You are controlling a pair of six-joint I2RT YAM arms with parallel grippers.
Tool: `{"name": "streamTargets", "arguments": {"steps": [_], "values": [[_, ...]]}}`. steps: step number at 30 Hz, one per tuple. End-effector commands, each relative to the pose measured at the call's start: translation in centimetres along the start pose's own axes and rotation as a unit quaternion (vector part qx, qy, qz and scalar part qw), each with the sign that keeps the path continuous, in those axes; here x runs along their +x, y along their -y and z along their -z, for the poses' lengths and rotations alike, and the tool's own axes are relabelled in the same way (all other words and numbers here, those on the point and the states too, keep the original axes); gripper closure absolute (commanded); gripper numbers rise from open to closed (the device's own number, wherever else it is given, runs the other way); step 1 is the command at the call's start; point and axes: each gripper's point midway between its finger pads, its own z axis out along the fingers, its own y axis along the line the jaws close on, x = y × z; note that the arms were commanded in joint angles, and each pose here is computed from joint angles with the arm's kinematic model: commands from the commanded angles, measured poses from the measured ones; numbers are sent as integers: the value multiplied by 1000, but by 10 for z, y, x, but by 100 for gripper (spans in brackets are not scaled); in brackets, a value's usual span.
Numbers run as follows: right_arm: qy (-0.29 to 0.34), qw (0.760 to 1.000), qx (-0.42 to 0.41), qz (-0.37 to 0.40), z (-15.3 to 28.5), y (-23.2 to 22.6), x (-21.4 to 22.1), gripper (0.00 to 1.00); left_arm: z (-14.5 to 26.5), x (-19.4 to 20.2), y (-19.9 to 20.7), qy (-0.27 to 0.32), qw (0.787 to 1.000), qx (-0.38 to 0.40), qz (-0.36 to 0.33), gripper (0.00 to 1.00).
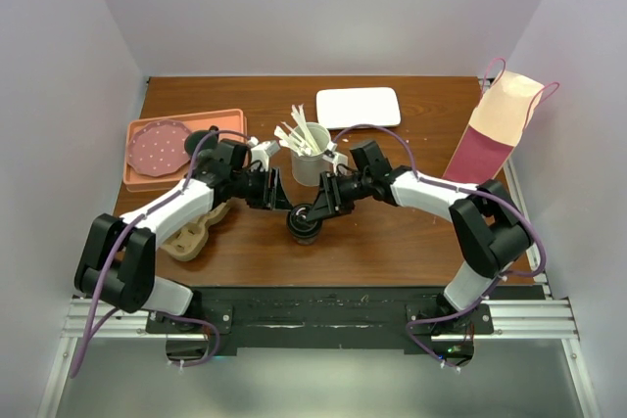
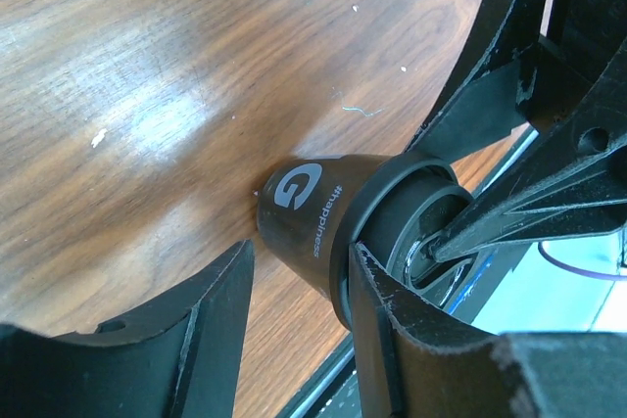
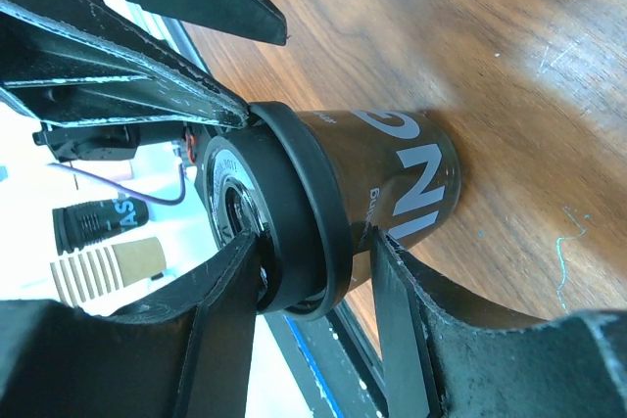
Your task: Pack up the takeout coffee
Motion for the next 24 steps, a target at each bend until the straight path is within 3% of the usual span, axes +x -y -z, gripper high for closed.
{"name": "streamTargets", "arguments": {"steps": [1,6,16,24], "values": [[-31,992,108,-50,-6,61,44,58,-6,62,-58,-75,987,-137,32,53],[-29,993,107,-50,-5,60,46,58,-9,50,-42,-67,991,-115,24,53],[-17,993,107,-43,3,45,32,58,14,-16,4,-10,997,-78,-10,43],[-12,993,106,-54,3,46,33,58,22,-37,27,7,998,-44,-34,40]]}}
